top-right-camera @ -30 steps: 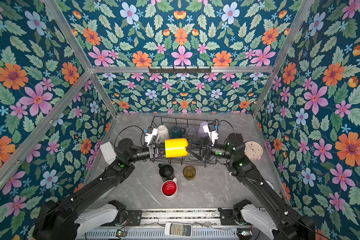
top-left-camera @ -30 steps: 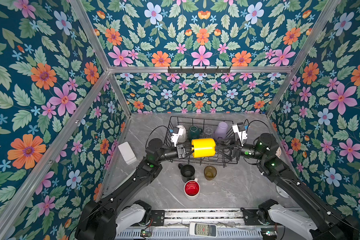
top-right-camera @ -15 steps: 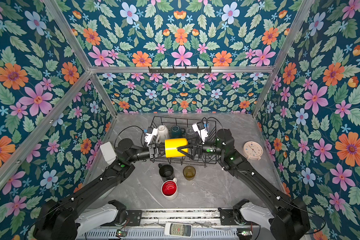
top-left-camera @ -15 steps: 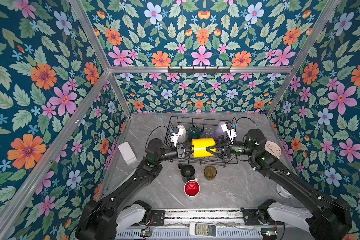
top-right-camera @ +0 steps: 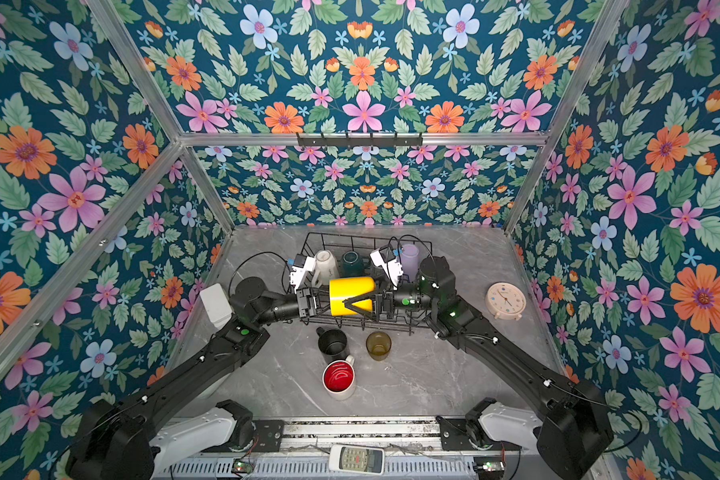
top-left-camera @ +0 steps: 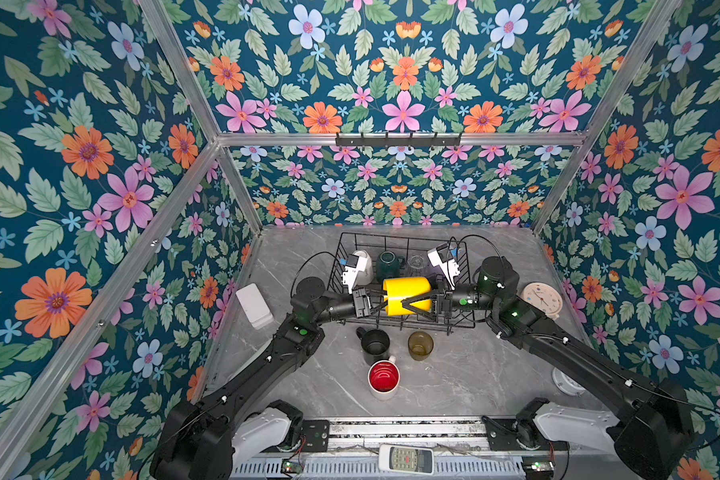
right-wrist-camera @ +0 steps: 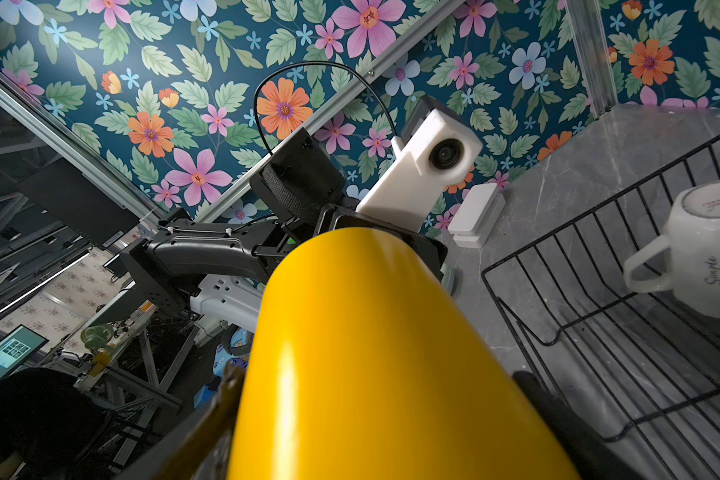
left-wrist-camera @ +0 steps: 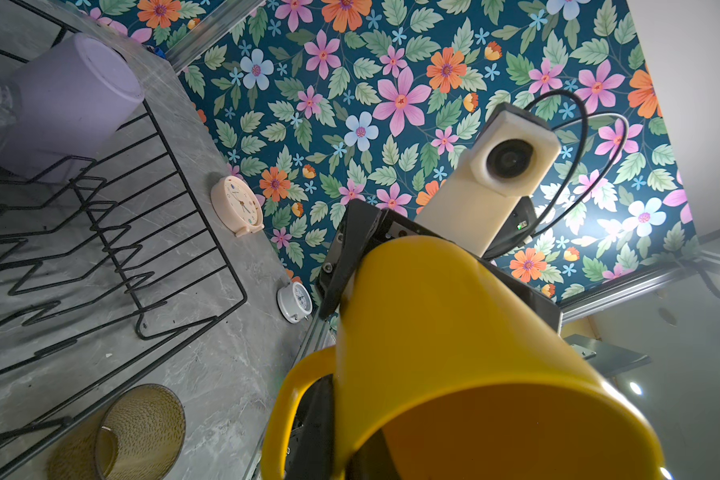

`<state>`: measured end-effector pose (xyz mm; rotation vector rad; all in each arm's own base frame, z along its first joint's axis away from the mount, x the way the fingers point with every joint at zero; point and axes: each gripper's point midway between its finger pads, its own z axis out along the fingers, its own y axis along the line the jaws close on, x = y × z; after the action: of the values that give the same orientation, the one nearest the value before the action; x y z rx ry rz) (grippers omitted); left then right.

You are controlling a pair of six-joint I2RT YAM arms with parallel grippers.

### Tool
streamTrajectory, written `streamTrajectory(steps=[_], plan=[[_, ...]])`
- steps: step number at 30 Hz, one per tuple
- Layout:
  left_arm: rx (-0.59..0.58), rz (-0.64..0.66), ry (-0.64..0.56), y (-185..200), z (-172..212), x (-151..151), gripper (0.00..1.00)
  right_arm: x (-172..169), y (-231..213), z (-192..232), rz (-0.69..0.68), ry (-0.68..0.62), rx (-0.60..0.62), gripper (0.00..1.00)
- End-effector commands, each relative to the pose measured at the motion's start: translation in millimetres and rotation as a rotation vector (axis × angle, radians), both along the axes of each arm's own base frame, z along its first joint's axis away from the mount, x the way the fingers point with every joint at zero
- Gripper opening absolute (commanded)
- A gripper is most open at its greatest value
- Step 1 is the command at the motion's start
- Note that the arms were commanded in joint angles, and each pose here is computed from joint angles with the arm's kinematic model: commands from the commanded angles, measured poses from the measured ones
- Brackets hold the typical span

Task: Load the cups into the dish rack
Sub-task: 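Close the right gripper on the yellow mug's base while the left gripper holds it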

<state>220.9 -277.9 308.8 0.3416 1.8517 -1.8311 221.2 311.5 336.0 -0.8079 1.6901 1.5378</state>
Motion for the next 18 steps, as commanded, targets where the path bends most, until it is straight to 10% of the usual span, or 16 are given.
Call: streamTrajectory(steps=[1, 18], plan=[[-0.047, -0.011, -0.07, 0.9, 18.2, -4.0, 0.0, -3.1, 3.6, 7.3, 0.022, -0.038, 0.017, 0.91], [-0.038, -0.011, -0.06, 0.5, 14.9, -3.3, 0.0, -5.2, 8.9, 2.9, 0.034, -0.027, -0.011, 0.41]])
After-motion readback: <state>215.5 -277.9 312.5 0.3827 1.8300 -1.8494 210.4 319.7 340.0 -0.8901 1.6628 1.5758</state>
